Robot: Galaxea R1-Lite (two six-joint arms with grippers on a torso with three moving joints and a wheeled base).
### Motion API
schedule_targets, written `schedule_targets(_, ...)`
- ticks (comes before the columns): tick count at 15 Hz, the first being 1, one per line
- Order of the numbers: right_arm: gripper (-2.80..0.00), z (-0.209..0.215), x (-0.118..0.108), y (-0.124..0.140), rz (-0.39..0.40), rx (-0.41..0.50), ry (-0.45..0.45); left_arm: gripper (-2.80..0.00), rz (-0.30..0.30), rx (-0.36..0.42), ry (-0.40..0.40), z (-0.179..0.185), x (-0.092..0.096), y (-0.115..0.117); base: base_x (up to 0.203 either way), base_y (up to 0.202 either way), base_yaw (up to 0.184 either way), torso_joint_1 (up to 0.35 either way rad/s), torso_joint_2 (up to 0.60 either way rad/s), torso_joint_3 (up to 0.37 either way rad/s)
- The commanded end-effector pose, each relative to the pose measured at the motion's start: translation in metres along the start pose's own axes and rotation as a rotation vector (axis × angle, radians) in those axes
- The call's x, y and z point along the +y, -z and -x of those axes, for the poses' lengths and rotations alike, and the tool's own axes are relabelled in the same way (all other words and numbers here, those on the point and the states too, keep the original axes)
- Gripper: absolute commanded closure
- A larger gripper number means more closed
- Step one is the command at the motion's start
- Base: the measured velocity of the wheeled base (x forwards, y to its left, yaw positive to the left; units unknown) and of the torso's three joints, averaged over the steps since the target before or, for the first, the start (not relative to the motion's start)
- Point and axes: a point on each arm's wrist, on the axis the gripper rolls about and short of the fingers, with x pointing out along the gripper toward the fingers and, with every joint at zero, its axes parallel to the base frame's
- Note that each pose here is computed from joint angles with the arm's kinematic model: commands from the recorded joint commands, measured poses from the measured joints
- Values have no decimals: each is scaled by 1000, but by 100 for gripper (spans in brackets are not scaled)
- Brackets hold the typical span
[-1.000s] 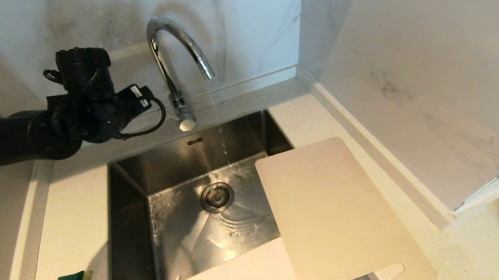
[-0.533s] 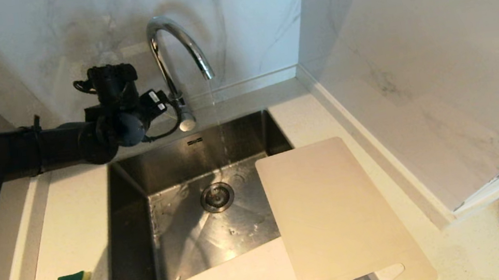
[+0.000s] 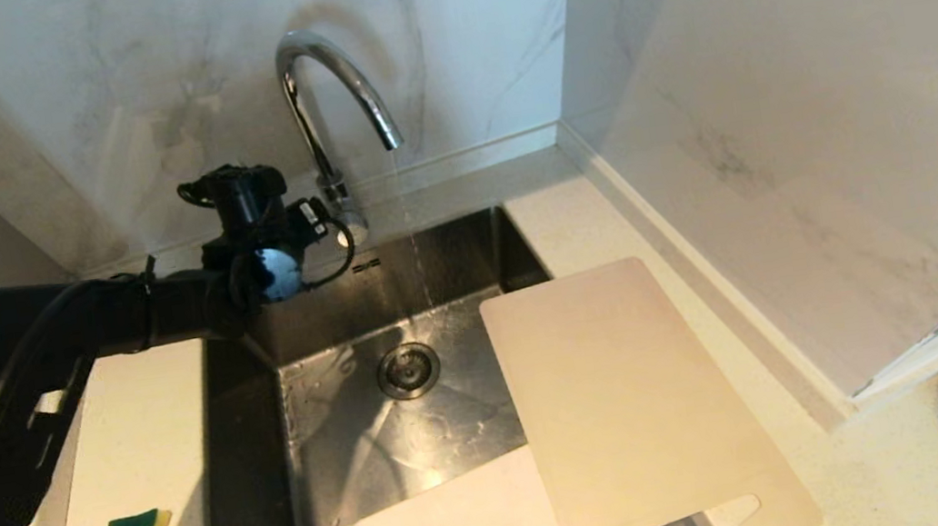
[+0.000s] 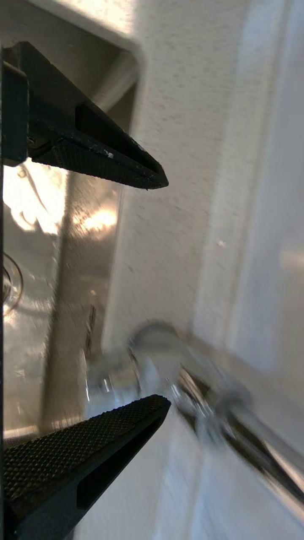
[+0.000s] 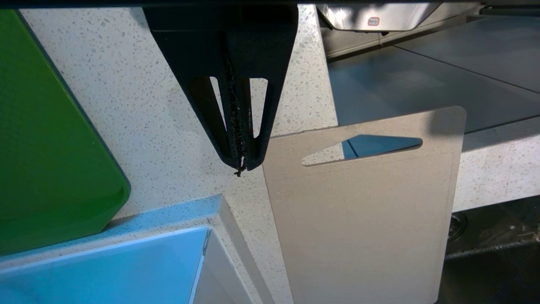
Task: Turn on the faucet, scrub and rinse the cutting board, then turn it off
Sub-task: Turn on the tap
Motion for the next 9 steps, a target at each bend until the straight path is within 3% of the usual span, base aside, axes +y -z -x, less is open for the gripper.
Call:
schedule_targets(1,0,0,0,0,0,0,0,-280,-15,21,-16,-8,5,16,0,0,0,0,0,0)
schedule_targets(9,0,0,0,0,0,-1,0,-280,-35,19,-130,-7,9,24,0,0,0,0,0,0)
